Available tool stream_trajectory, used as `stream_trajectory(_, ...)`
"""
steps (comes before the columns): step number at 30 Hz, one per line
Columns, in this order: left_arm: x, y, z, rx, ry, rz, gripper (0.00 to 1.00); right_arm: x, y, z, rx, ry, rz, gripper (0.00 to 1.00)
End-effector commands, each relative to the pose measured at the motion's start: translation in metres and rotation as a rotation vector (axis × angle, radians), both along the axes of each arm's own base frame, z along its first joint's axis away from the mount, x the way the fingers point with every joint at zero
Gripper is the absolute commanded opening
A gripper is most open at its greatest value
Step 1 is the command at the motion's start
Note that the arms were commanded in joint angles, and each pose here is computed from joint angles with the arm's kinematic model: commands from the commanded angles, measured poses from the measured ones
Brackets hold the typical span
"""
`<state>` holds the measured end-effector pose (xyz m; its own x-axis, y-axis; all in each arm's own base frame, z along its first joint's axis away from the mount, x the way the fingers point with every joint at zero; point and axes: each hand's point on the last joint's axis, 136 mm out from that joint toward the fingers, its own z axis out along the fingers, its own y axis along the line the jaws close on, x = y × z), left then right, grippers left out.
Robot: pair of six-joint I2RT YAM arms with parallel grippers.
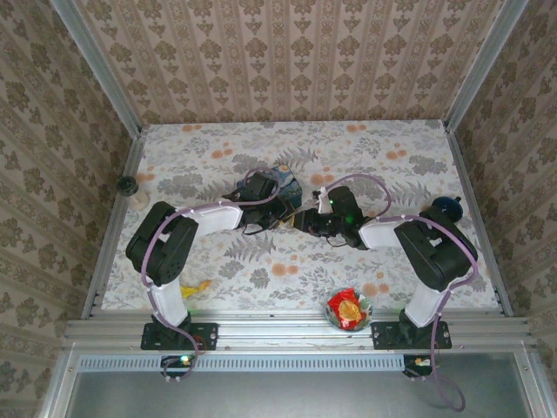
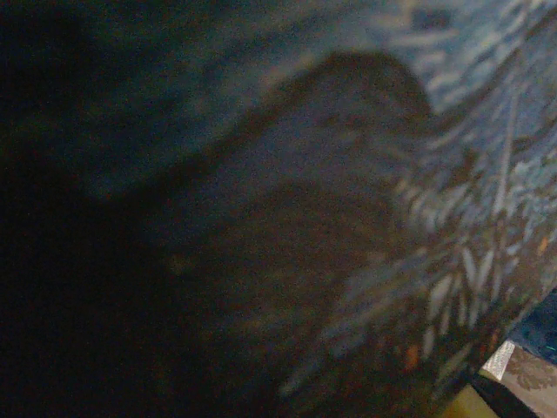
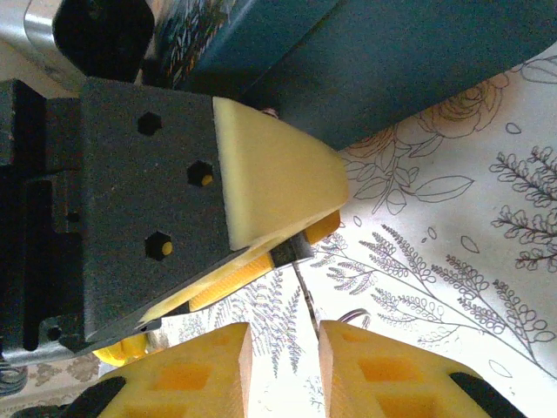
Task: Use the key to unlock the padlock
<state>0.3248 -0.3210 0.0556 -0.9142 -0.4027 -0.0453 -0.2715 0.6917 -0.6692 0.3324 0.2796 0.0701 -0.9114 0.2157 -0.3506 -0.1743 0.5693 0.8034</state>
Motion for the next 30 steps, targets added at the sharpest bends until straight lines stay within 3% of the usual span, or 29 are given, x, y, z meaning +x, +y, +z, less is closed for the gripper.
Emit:
stream_trajectory(1, -0.029, -0.006, -0.013, -0.034, 0.152, -0.037, 0.04, -0.002, -0.002, -0.001, -0.023, -0.017, -0.009, 0.28)
stream_trajectory(16, -0.029, -0.006, -0.011, -0.041, 0.148, -0.035, 0.04, -0.002, -0.007, -0.006, -0.045, -0.014, -0.035, 0.33)
stream_trajectory(30, -0.029, -0.006, -0.012, -0.044, 0.152, -0.035, 0.04, -0.002, 0.004, -0.011, -0.018, -0.007, -0.021, 0.28)
